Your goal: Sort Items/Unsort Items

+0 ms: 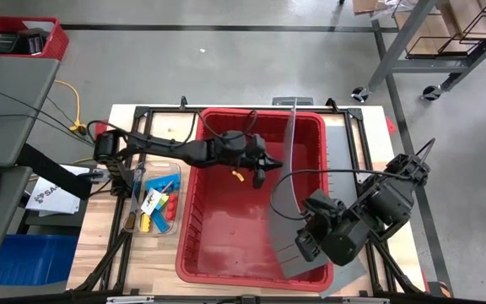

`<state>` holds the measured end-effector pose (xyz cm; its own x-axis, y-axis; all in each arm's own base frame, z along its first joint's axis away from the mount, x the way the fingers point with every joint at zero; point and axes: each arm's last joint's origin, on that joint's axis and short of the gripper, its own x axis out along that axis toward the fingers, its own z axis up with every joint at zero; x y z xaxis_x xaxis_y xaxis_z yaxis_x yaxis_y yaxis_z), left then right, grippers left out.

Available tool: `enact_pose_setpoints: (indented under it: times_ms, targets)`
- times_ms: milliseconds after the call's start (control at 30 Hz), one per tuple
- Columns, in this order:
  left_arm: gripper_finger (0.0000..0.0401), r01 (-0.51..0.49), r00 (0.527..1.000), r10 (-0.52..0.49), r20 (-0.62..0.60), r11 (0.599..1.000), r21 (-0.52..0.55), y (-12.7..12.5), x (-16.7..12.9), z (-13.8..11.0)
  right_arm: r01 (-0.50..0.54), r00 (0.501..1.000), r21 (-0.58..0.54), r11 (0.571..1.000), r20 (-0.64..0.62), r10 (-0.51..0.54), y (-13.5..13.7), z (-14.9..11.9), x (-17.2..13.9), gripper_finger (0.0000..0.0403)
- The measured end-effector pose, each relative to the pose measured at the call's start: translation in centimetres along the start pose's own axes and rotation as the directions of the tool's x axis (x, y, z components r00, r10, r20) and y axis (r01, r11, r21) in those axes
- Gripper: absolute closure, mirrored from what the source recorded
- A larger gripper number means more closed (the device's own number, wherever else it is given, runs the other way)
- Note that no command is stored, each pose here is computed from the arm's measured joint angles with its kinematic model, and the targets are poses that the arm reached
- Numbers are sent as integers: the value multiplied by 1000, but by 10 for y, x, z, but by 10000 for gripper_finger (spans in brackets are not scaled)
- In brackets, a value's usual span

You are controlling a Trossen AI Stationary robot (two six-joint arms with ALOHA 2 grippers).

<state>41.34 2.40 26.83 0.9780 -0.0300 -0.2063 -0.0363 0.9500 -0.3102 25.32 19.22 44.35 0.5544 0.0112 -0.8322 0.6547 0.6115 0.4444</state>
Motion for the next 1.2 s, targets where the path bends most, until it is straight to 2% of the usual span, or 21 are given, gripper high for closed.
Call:
enact_pose_setpoints:
  times_ms: [167, 400, 600, 767, 900, 1033, 1200]
  targets:
    - [401, 6, 1000, -6, 22, 1000, 8, 0, 4, -2, -2, 999, -16, 1000, -32, 2, -1, 0, -1, 403]
    - [401, -22, 996, 23, -89, 1000, 17, 4, 5, -14, 13, 1000, 4, 1000, -24, -13, 0, 4, 5, 403]
    - [401, -37, 996, 39, -85, 999, 14, 12, 4, -12, 33, 999, -3, 999, -43, -33, 4, 4, 15, 403]
    - [401, -59, 985, 59, -164, 998, 5, 17, 3, -18, 52, 996, 5, 999, -71, -52, 6, 5, 24, 403]
    - [401, 26, 973, -38, -226, 998, -56, 19, 2, -21, 55, 996, 47, 997, -73, -51, 6, 6, 24, 403]
    - [401, 33, 946, -79, -315, 988, -148, 18, 0, -29, 52, 994, 83, 995, -100, -44, 6, 7, 24, 403]
    - [401, 88, 903, -188, -386, 961, -263, 19, -3, -35, 67, 987, 86, 994, -155, -53, 10, 3, 32, 402]
